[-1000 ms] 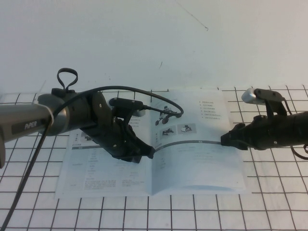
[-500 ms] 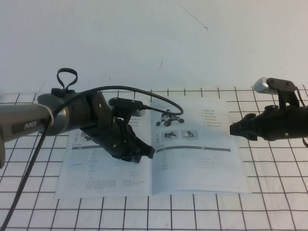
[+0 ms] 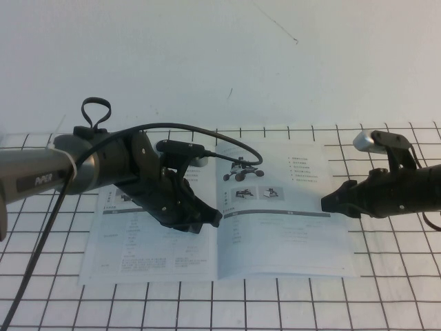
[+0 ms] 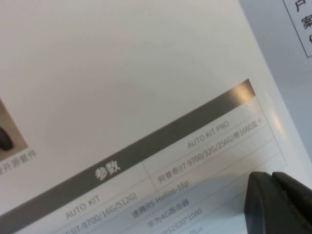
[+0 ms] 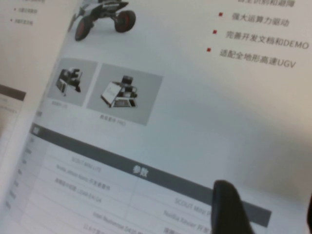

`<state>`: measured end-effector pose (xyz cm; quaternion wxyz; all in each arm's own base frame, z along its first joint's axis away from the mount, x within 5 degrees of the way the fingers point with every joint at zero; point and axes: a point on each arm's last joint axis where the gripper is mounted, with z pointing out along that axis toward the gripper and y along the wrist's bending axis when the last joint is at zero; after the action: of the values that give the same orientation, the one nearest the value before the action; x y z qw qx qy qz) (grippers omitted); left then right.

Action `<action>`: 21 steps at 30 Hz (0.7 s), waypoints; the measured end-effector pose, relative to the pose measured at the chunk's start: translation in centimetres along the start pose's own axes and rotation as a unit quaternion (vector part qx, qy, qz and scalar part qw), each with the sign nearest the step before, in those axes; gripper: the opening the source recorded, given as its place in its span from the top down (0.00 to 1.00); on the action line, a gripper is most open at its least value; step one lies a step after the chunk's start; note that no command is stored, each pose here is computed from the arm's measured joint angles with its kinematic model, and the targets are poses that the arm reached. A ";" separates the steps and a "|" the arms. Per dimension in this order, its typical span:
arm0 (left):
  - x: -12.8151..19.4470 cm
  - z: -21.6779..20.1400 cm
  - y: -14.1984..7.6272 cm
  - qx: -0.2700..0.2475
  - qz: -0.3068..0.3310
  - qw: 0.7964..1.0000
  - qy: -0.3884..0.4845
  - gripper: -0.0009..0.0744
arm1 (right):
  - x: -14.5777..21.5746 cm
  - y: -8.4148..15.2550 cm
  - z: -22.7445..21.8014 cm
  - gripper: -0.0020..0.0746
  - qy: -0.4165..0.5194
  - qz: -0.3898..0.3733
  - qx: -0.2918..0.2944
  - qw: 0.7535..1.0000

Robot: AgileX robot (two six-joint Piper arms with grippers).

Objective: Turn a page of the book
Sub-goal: Open the closed book

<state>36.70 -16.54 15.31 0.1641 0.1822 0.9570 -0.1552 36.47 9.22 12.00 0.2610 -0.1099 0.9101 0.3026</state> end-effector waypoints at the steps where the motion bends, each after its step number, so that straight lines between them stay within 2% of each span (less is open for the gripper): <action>1: 0.0 0.0 0.0 0.000 0.000 1.000 0.000 0.99 | 0.1 -0.1 0.2 0.53 0.001 0.001 0.000 1.000; 21: 0.0 0.0 0.0 0.000 -0.001 1.000 0.000 0.99 | 0.2 -0.4 0.6 0.53 -0.006 -0.007 0.000 1.000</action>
<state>36.70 -16.54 15.31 0.1639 0.1811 0.9572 -0.1554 36.70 9.24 11.29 0.2689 -0.1138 0.9077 0.3013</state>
